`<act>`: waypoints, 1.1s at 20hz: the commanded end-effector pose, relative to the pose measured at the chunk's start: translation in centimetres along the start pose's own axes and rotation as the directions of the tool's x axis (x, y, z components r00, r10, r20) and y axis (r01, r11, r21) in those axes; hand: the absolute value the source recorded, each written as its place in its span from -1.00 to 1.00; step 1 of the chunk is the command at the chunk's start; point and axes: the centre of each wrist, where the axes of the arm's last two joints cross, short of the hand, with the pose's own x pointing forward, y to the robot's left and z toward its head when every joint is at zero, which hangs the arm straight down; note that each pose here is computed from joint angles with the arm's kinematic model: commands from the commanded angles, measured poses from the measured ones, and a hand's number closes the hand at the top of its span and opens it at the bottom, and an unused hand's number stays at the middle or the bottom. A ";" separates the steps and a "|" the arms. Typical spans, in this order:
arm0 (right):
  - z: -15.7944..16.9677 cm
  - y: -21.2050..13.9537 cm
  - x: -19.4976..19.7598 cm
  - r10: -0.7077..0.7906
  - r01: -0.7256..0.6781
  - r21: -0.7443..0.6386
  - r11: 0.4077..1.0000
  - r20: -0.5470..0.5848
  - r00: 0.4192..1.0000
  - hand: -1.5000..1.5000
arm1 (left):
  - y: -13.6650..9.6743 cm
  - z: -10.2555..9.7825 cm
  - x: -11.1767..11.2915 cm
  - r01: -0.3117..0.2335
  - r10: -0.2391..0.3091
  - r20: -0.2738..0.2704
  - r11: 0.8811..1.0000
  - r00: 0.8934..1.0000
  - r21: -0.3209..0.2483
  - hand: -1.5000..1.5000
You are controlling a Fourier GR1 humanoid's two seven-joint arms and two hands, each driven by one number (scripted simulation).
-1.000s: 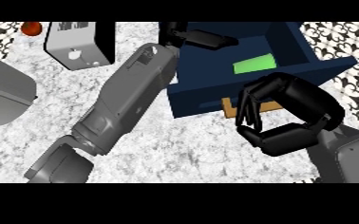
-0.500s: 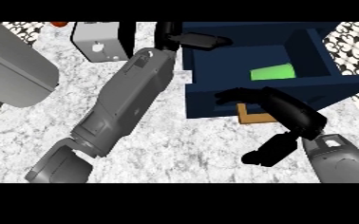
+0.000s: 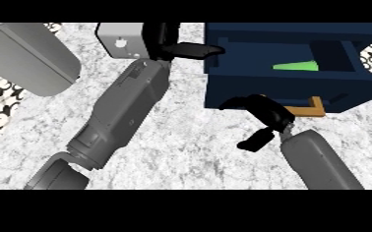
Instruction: Pick up the cup, place it into the drawer and close the drawer
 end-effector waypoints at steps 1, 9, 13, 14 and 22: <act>-2.6 0.7 -2.8 0.033 -0.032 0.019 0.999 -0.061 0.998 1.00 | 2.6 1.9 -1.6 -0.020 0.020 0.004 1.000 1.000 0.002 -1.00; -3.5 -5.0 -5.6 -0.034 0.028 -0.198 0.980 -0.025 0.999 1.00 | 5.8 1.6 0.7 -0.060 0.059 -0.012 0.998 0.998 -0.027 -1.00; -2.0 -8.6 -6.8 -0.052 0.054 -0.339 0.939 0.016 0.999 1.00 | 7.1 2.2 0.7 -0.064 0.064 0.013 0.998 0.998 -0.009 -1.00; -3.1 -11.1 -4.7 -0.048 0.048 -0.353 0.934 0.008 0.999 1.00 | 8.1 2.7 0.5 -0.043 0.043 -0.015 0.999 0.999 -0.005 -1.00; -1.1 -16.0 -4.4 -0.104 0.086 -0.457 0.885 -0.014 0.994 1.00 | 9.0 3.5 0.5 -0.065 0.063 -0.026 0.995 0.998 -0.071 -1.00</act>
